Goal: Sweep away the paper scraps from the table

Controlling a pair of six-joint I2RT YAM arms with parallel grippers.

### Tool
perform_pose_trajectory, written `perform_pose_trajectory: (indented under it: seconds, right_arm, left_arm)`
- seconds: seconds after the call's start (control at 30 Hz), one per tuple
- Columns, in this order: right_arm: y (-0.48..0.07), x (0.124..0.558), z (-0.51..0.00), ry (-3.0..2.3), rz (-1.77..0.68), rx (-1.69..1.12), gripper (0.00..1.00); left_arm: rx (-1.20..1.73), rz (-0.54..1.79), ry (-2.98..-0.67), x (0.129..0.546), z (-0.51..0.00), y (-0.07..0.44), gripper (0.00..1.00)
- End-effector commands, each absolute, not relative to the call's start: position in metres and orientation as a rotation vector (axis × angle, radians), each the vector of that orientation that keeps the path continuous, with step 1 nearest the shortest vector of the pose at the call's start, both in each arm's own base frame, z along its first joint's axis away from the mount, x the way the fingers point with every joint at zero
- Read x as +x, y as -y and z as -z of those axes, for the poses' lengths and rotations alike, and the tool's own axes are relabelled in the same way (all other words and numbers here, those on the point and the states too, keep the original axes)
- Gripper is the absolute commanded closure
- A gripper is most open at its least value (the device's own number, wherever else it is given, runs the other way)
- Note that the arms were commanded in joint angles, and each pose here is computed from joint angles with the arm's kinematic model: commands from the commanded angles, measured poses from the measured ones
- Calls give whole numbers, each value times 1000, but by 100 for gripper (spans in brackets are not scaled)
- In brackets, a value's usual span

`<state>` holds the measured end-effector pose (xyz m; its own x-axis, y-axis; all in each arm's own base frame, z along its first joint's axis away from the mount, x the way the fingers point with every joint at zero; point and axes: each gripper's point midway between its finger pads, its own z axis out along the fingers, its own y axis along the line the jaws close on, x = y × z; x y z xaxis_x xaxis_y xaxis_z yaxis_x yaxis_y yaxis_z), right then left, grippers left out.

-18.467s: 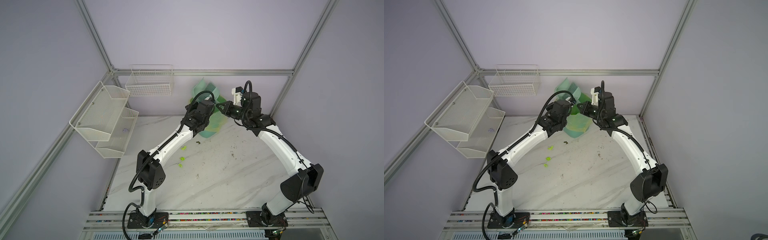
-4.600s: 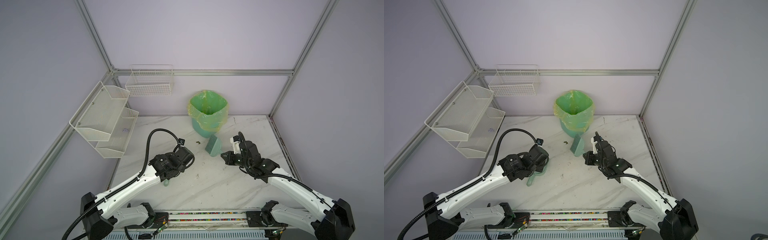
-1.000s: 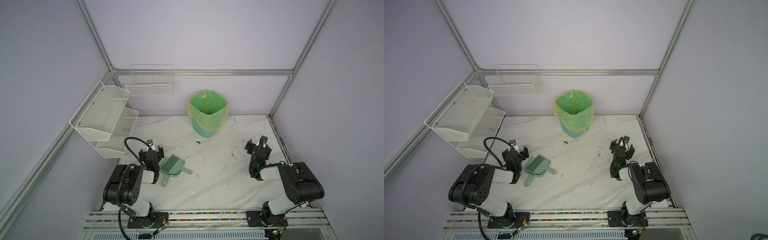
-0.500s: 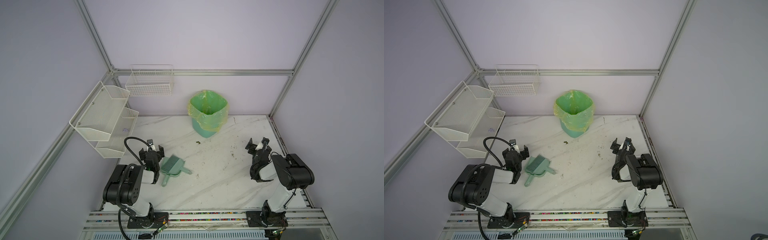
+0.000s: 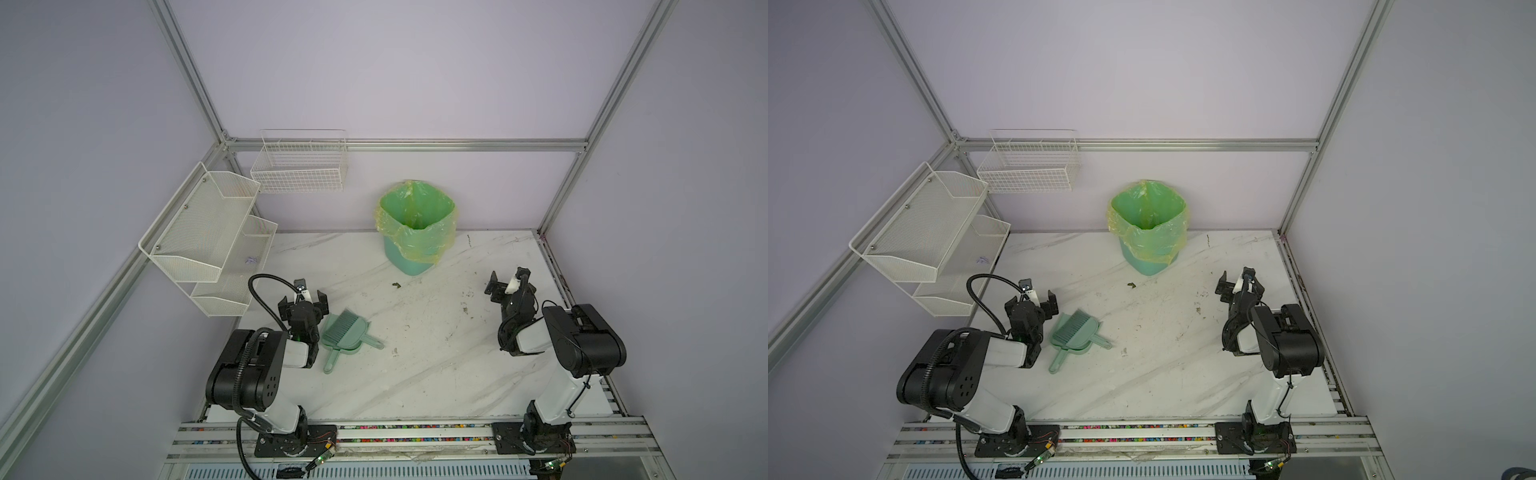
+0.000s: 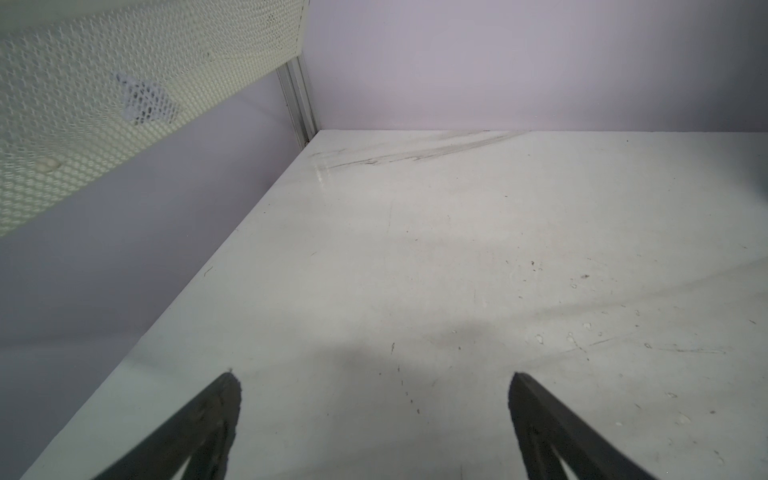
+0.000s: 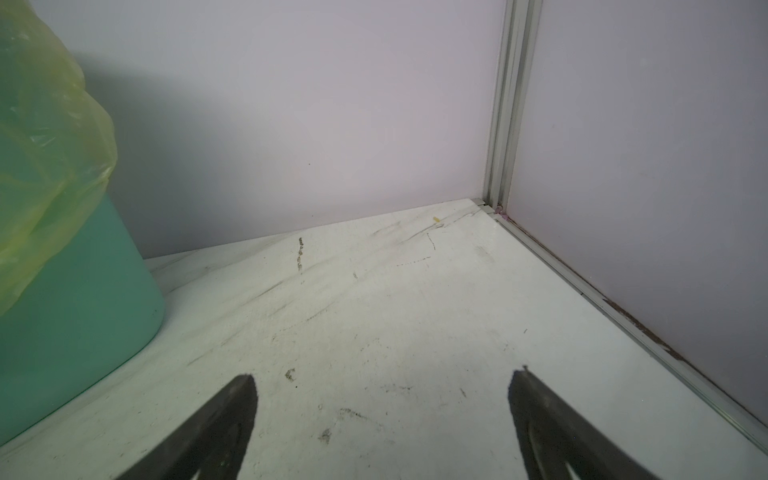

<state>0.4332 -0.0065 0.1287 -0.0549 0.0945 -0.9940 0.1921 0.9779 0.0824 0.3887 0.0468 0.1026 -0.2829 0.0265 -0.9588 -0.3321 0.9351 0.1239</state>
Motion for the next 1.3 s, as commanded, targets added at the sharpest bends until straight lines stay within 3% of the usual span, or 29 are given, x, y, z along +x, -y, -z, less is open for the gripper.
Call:
perform_pose_trajectory:
  seconds: [0.0,1.27]
  right_arm:
    - [7,434,-137,-1608,93,207,3]
    - [4,437,-134,-1619,96,198,3]
  left_arm:
    - [-231,-344,-1769,393,-118,-47,0]
    - [-230,-344,-1769,393,-118,-47,1]
